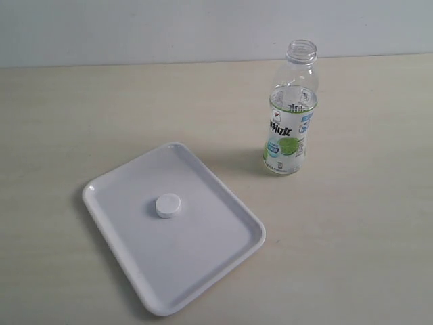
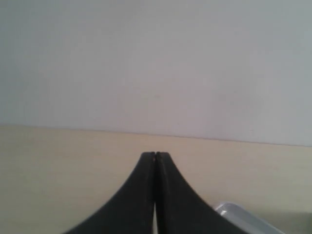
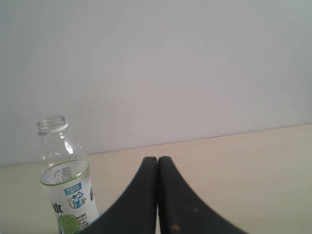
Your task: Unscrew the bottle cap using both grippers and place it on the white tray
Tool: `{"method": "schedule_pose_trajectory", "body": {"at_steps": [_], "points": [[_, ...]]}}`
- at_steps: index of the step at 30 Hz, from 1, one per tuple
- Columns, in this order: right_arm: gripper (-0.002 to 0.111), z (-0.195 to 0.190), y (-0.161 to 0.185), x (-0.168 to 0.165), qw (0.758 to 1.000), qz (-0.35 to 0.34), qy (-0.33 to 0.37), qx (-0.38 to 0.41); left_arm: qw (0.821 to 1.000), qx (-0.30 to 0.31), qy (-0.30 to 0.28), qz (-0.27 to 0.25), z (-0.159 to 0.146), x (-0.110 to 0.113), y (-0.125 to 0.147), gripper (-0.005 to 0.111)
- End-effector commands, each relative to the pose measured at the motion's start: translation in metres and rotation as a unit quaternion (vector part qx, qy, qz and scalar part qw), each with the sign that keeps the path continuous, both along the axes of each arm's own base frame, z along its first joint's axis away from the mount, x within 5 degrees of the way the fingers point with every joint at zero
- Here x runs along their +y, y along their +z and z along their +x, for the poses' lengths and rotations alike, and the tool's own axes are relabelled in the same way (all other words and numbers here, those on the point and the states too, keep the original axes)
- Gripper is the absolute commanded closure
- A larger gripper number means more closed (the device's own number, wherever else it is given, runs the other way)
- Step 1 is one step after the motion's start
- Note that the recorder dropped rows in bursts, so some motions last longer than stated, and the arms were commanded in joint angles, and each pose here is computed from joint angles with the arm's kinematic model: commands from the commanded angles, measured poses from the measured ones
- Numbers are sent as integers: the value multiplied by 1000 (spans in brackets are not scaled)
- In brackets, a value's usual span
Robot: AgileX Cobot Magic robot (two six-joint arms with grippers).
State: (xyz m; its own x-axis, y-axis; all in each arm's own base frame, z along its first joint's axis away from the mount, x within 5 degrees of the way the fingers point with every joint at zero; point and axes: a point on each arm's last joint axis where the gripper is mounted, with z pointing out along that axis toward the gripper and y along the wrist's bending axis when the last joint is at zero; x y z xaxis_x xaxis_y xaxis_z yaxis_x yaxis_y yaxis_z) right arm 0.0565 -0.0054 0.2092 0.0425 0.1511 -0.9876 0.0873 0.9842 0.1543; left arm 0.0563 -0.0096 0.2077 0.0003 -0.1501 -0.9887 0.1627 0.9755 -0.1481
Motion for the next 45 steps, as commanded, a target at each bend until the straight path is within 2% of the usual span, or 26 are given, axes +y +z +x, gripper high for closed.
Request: {"method": "schedule_pose_trajectory", "body": {"at_steps": [1,7,12,14,19,25,45], "points": [[108,0,-1,0,1000,0,-4,-1,999,8,51,-9,0,6,-1,107],[108,0,-1,0,1000,-3,-4,-1,998,-3,59,7,0,7,0,107],[108,0,-1,0,1000,-2,-4,-1,997,1,55,-47,0,6,1,107],[108,0,-1,0,1000,-2,-4,-1,997,-3,55,-51,0,6,1,107],[108,0,-1,0,1000,-1,-4,-1,997,7,70,38,0,9,-2,107],[108,0,-1,0,1000,-1,-4,-1,997,9,71,13,0,9,-2,107],[108,0,-1,0,1000,-2,-4,0,997,9,71,12,0,9,-2,107]]}}
